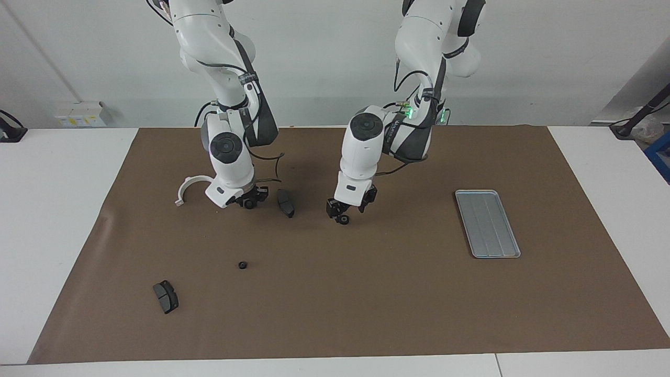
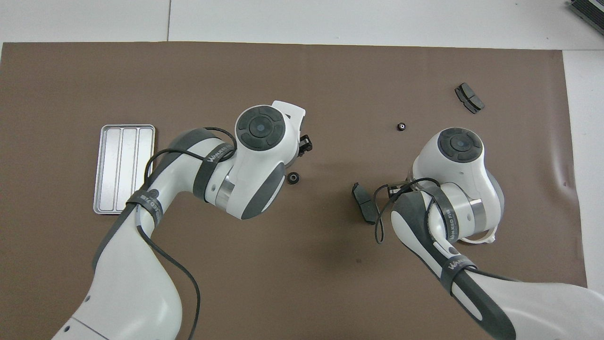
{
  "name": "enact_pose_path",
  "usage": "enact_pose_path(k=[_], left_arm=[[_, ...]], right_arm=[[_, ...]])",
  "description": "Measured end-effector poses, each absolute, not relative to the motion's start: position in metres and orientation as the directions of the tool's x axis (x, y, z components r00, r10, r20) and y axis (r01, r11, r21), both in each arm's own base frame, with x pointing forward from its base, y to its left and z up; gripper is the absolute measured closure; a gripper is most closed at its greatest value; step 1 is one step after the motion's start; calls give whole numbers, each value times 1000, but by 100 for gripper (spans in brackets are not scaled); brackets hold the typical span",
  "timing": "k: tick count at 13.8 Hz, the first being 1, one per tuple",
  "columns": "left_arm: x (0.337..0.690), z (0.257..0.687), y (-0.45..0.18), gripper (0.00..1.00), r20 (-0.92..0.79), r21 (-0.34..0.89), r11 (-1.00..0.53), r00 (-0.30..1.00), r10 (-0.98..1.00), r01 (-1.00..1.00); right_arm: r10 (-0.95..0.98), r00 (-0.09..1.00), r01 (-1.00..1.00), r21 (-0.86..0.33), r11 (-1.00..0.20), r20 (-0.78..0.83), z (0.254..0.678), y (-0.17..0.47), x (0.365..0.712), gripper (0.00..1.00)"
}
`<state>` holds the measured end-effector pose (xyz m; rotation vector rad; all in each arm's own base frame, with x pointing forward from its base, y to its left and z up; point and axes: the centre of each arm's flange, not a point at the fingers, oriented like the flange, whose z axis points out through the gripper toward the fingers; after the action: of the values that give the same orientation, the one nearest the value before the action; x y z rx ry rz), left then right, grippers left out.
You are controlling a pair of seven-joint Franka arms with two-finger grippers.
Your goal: Place bearing gear from tray to pile
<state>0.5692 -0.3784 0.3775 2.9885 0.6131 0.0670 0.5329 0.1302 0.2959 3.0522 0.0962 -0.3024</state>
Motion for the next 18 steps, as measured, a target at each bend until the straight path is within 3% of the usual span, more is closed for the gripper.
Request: enact_pose_path(k=[2,4,7,11,13,18], left_arm=[[600,408,-318,13,32,96,-922,925,379,375],[618,437,-253,11,21,78,-940,942,335,333],[638,473,-158,9,0,57,-967,969,247,247],[652,486,-59,7,-5,52,-993,995,102,102],[655,486,-26,0,7,51,-998,1000,20,20],[664,496,9,0,94,41,-998,995,-44,-48]], right_arm=[[51,982,64,63,-996,-181,301,135,534,18],[23,993,29,54,-998,-114,315,151,541,0],[-6,999,-6,5,-1000,40,335,207,546,0],[1,992,7,-43,-999,127,347,259,546,0],[-2,990,7,-60,-998,142,360,290,551,0],[-18,990,-6,-87,-996,137,346,382,554,0]])
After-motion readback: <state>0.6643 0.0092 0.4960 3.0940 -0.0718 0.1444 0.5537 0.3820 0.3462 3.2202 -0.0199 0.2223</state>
